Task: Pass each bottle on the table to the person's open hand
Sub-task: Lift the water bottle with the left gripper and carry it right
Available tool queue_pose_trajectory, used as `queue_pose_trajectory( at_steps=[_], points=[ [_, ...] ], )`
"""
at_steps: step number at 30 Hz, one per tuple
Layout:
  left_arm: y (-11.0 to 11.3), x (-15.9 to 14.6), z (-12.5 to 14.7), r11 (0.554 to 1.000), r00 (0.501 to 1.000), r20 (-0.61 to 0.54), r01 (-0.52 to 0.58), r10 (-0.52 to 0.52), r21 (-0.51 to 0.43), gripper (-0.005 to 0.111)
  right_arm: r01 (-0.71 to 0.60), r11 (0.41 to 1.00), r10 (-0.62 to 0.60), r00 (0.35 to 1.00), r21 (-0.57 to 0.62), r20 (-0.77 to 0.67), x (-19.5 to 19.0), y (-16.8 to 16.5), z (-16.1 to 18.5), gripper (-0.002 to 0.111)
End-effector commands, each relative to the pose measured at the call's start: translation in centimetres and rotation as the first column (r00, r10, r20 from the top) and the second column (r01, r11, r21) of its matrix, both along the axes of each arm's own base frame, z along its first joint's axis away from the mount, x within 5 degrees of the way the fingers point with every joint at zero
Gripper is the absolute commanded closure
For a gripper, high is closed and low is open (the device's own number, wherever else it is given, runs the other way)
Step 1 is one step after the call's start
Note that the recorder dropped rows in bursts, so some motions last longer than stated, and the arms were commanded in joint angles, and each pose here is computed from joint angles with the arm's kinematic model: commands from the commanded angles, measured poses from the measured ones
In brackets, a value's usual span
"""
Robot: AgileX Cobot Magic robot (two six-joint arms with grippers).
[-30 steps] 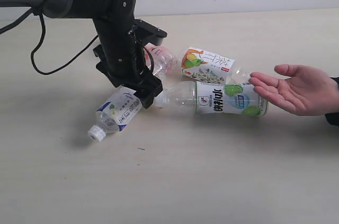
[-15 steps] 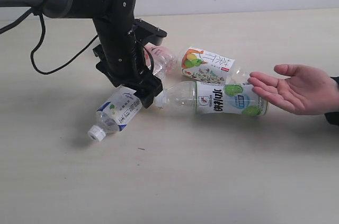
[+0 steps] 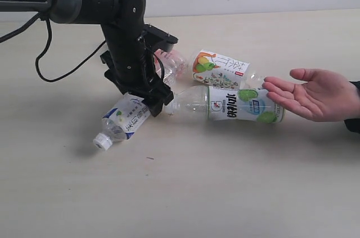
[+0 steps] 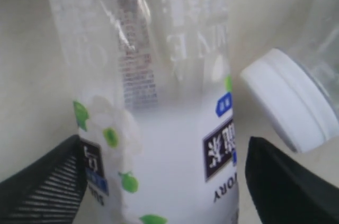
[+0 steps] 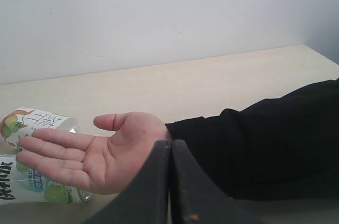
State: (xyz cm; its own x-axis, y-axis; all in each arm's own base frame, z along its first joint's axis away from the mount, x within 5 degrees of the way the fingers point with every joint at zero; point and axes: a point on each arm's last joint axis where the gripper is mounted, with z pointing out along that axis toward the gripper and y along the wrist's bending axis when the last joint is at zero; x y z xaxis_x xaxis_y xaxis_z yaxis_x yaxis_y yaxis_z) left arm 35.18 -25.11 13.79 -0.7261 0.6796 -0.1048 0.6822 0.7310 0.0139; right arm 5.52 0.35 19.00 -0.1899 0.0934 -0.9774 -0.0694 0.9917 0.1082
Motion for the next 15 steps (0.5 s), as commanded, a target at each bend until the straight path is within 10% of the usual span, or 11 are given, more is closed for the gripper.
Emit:
queue_pose_trajectory(
  at_steps=[1,8,15],
  points=[
    [0.1,0.1,0.1,1.000,1.000,-0.002,-0.020,0.020,-0.013,0.045,-0.003,1.000,0.003,1.000,-0.002,0.010,0.0,0.0,0.0,0.108],
    [0.2,-0.1,0.0,1.000,0.999,-0.028,-0.019,0.019,0.006,0.104,-0.003,1.000,0.003,1.000,-0.002,0.010,0.0,0.0,0.0,0.108],
    [0.6,-0.6,2.8,1.000,1.000,-0.012,-0.019,0.019,-0.006,0.107,-0.003,1.000,0.003,1.000,-0.002,0.010,0.0,0.0,0.0,0.108]
  ],
)
